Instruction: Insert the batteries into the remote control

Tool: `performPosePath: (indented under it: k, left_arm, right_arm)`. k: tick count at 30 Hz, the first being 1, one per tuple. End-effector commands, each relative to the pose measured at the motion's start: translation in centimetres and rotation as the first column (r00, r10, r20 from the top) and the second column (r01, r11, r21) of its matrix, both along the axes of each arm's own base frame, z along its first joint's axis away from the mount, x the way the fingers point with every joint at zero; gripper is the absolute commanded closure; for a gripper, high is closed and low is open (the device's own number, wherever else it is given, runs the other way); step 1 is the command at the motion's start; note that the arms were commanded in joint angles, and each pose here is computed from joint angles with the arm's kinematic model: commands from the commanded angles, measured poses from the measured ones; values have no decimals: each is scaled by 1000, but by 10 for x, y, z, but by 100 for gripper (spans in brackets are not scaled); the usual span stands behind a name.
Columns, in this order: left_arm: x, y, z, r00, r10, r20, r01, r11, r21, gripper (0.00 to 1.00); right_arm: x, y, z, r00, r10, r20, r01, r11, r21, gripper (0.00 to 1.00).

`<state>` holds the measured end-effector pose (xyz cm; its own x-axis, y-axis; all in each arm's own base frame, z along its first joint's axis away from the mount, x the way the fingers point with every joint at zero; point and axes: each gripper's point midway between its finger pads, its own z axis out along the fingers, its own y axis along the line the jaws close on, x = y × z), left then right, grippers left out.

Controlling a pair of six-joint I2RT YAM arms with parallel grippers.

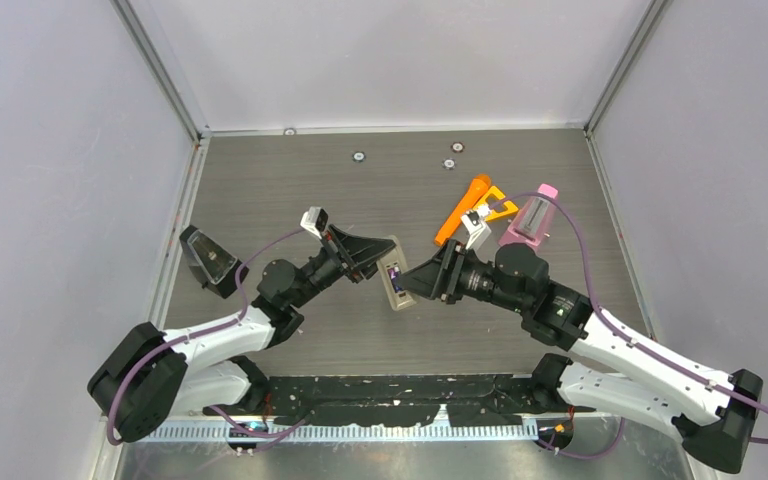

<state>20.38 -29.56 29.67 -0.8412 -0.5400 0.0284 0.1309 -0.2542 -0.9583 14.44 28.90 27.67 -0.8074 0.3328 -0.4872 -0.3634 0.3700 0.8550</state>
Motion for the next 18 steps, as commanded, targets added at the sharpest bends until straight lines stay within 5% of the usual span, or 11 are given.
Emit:
performPosePath:
  k: [1,18]
  left_arm:
    - [-9,4,25,998,-15,67,19,998,-60,100]
    - [-11,4,25,998,-19,63,23,998,-59,100]
  right_arm:
    - [2,7,-4,1000,20,4,-20,1000,-1,44]
    - [8,22,-15,998,44,-35,-44,999,-13,85]
